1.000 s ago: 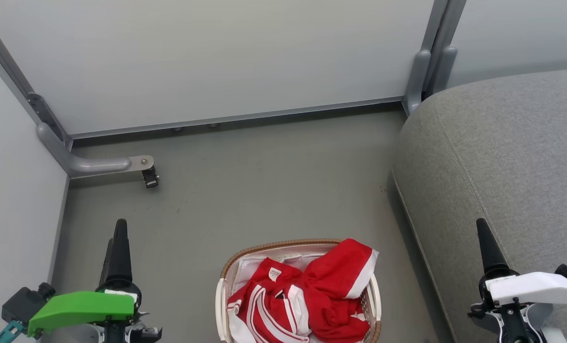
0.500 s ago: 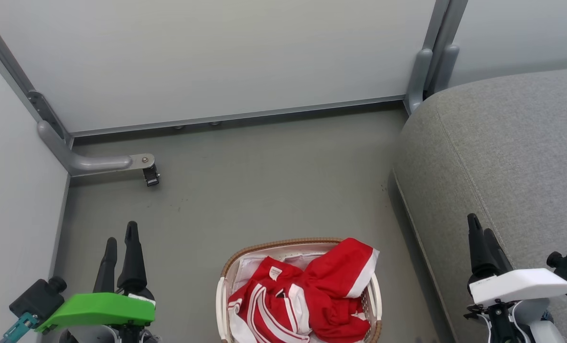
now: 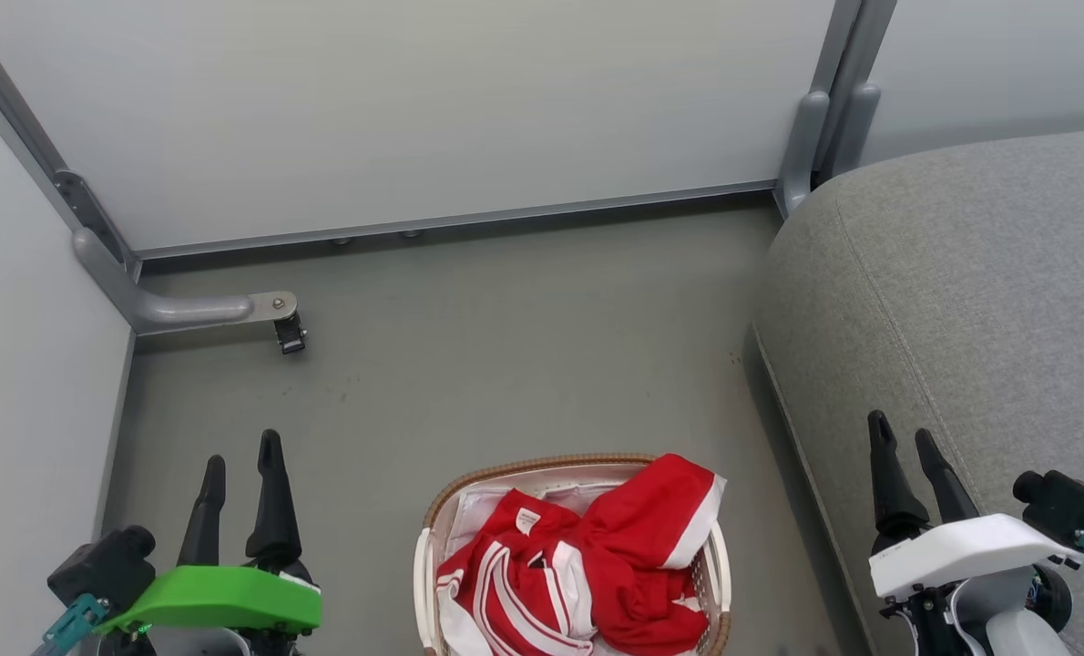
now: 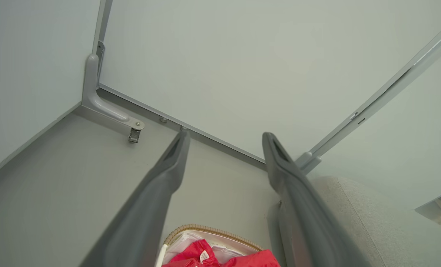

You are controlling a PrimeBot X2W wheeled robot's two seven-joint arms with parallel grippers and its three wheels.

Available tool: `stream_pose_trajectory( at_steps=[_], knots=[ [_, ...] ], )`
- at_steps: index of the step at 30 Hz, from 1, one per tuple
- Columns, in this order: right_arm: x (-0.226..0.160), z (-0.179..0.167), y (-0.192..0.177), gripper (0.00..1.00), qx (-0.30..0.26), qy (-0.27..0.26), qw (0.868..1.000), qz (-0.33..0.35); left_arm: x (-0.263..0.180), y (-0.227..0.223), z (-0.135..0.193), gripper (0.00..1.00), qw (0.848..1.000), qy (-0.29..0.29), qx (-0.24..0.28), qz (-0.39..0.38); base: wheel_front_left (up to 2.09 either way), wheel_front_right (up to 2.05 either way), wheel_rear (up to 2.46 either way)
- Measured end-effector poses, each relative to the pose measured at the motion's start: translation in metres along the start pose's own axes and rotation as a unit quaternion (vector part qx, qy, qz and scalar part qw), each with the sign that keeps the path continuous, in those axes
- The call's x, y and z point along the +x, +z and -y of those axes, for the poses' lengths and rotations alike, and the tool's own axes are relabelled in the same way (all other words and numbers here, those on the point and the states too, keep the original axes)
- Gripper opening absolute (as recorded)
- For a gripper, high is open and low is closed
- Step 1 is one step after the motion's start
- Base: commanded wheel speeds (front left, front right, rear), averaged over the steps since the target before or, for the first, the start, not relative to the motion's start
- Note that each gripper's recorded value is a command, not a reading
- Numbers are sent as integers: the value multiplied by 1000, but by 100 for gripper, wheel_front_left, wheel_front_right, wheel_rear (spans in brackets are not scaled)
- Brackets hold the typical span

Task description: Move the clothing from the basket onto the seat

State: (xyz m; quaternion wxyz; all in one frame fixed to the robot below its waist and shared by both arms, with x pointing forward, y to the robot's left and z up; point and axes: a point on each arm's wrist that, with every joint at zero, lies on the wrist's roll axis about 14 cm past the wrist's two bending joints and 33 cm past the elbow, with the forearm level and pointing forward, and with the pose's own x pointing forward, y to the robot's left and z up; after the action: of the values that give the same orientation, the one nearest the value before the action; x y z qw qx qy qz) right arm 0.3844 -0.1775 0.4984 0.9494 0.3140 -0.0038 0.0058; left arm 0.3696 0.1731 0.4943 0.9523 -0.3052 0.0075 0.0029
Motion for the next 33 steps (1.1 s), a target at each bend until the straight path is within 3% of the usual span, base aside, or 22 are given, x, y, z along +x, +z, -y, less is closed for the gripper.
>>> stream_pose_trajectory(
  at_steps=[14, 33],
  knots=[
    [-4, 0, -20, 100, -79, 9, 996, -28, -10, -14, -10, 100, 997, 12, 71, -14, 0, 0, 0],
    [-3, -19, -15, 100, -172, 51, 984, -11, -18, -17, -11, 100, 990, 5, 143, -12, 0, 0, 0]
  ],
)
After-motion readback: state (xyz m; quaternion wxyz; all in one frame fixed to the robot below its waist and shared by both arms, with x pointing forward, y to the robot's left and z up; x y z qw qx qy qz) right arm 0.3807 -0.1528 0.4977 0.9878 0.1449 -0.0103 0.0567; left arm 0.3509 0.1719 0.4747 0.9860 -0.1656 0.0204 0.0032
